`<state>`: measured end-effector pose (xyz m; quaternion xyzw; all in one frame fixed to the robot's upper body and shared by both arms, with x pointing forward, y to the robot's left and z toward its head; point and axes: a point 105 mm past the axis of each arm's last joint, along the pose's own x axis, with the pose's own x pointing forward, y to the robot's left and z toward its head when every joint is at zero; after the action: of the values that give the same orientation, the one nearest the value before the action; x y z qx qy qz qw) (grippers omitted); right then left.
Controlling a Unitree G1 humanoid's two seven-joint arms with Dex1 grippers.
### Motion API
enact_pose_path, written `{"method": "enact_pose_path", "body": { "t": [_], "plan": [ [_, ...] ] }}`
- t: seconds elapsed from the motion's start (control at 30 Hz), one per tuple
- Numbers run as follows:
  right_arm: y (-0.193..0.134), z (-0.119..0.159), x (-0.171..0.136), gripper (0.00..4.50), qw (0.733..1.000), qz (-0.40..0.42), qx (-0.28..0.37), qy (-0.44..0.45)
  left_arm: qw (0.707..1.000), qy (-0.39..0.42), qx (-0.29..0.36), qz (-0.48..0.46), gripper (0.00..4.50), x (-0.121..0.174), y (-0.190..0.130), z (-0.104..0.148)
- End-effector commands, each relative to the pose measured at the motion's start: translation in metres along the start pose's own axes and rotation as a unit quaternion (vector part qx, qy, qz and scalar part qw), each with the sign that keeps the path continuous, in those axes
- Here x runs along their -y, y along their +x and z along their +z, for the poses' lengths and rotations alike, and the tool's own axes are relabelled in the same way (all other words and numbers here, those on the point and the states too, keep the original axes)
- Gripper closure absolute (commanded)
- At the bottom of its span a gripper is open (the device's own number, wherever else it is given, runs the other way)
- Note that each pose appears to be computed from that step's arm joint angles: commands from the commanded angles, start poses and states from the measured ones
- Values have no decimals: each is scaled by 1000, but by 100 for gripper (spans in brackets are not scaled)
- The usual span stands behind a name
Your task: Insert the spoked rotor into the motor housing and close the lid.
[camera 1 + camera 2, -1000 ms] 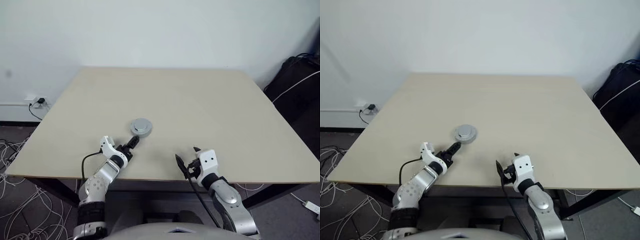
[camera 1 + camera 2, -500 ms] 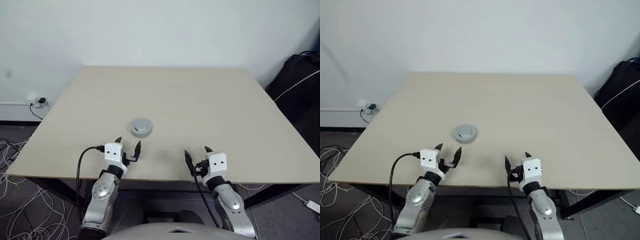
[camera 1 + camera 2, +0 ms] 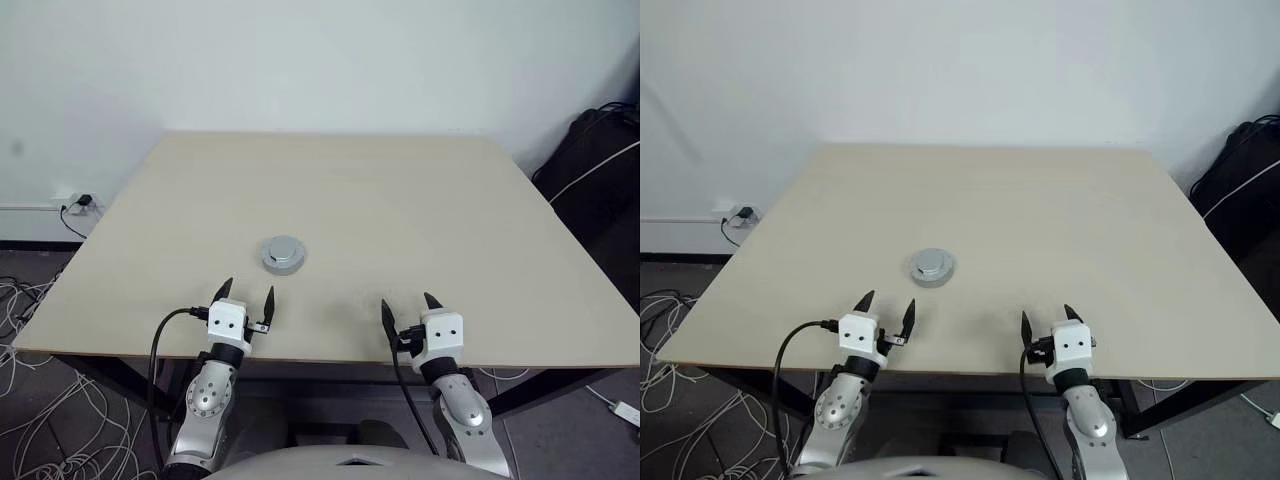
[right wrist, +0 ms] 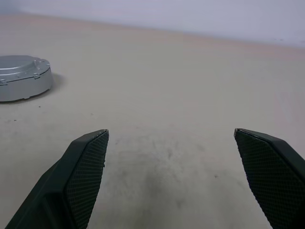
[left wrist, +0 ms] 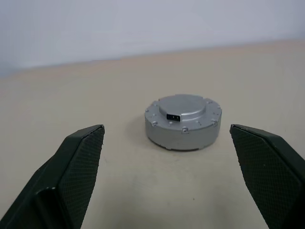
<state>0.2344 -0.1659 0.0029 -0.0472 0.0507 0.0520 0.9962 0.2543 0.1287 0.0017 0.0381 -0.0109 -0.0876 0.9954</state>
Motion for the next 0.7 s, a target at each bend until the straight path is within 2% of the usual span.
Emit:
{"method": "enact_pose_path", "body": {
  "t": [0.03,0.7],
  "plan": [
    [2,9,0,0,1000,-2,21,-2,1000,-2,20,8,4,2,6,9],
    [5,6,-1,0,1000,2,17,2,1000,-10,0,19,4,5,14,2]
  ]
}}
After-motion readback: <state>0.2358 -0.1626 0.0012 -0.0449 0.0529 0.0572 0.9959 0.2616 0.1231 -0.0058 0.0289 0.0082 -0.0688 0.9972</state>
